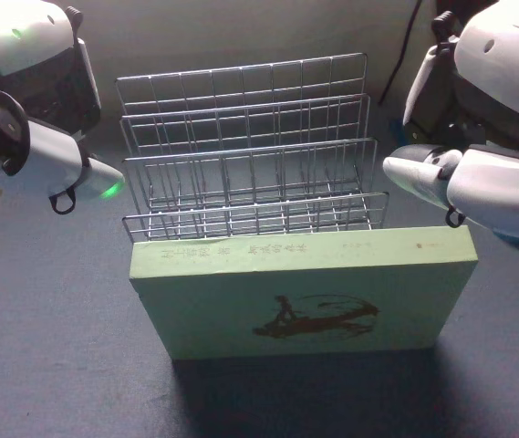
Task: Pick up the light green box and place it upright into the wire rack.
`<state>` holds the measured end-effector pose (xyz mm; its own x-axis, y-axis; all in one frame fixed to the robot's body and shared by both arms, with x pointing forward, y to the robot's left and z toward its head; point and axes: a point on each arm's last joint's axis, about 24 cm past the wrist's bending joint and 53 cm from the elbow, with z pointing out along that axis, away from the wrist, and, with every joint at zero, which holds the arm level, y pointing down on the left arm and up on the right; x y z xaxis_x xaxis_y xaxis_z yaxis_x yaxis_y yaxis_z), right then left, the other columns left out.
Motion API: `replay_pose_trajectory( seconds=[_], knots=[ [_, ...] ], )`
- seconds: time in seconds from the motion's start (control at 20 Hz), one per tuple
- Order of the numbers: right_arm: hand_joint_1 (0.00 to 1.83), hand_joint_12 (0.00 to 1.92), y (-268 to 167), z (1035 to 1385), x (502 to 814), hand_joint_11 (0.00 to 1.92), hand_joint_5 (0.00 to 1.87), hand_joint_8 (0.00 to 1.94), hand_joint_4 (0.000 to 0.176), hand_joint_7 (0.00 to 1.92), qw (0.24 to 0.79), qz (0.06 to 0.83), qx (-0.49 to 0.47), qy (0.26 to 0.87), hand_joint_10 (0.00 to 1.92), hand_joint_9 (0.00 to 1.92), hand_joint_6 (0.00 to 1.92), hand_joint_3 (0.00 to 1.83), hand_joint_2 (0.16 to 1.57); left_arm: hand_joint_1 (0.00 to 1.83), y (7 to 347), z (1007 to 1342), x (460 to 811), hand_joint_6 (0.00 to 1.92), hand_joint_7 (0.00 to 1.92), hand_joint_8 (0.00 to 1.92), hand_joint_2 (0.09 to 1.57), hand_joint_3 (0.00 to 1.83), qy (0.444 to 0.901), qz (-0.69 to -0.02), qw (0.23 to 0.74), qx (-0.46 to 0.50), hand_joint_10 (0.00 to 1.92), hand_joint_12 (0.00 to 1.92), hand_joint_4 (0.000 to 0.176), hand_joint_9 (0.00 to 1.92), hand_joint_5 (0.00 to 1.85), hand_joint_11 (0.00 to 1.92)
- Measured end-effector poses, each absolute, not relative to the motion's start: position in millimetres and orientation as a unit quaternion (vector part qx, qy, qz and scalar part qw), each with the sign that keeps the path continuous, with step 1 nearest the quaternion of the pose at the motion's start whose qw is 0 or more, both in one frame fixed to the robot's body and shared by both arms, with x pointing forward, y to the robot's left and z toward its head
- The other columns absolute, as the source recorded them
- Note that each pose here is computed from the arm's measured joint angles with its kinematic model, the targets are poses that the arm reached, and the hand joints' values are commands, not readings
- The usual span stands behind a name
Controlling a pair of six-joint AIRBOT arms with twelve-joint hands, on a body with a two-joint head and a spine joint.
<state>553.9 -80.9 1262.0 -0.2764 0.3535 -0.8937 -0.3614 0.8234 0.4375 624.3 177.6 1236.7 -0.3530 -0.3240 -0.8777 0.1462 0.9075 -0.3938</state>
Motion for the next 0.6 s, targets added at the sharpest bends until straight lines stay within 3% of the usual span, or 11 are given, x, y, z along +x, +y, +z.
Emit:
replay_pose_trajectory(
  seconds=[0.15, 0.4, 0.6],
  knots=[
    [0.04, 0.65, -82.6, 1261.5, 554.8, 0.0, 0.1, 0.0, 0.067, 0.13, 0.602, 0.295, 0.0, 0.742, 0.01, 0.07, 0.0, 0.02, 1.04, 0.24, 176.1, 1236.5, 622.2, 0.01, 0.17, 0.0, 1.11, 0.01, 0.797, -0.206, 0.565, -0.055, 0.01, 0.57, 0.068, 0.16, 0.2, 0.0],
    [0.07, 0.65, -81.8, 1263.1, 554.7, 0.0, 0.1, 0.0, 0.063, 0.14, 0.605, 0.293, -0.005, 0.74, 0.0, 0.07, 0.0, 0.01, 1.04, 0.23, 175.6, 1238.8, 622.0, 0.0, 0.18, 0.0, 1.12, 0.0, 0.795, -0.205, 0.568, -0.052, 0.0, 0.52, 0.068, 0.17, 0.21, 0.0],
    [0.07, 0.65, -79.4, 1267.4, 554.8, 0.0, 0.1, 0.0, 0.062, 0.14, 0.606, 0.299, -0.003, 0.737, 0.0, 0.07, 0.0, 0.01, 1.03, 0.23, 196.1, 1239.5, 626.7, 0.0, 0.18, 0.0, 1.11, 0.0, 0.794, -0.189, 0.574, -0.064, 0.0, 0.52, 0.067, 0.17, 0.21, 0.0]
  ],
)
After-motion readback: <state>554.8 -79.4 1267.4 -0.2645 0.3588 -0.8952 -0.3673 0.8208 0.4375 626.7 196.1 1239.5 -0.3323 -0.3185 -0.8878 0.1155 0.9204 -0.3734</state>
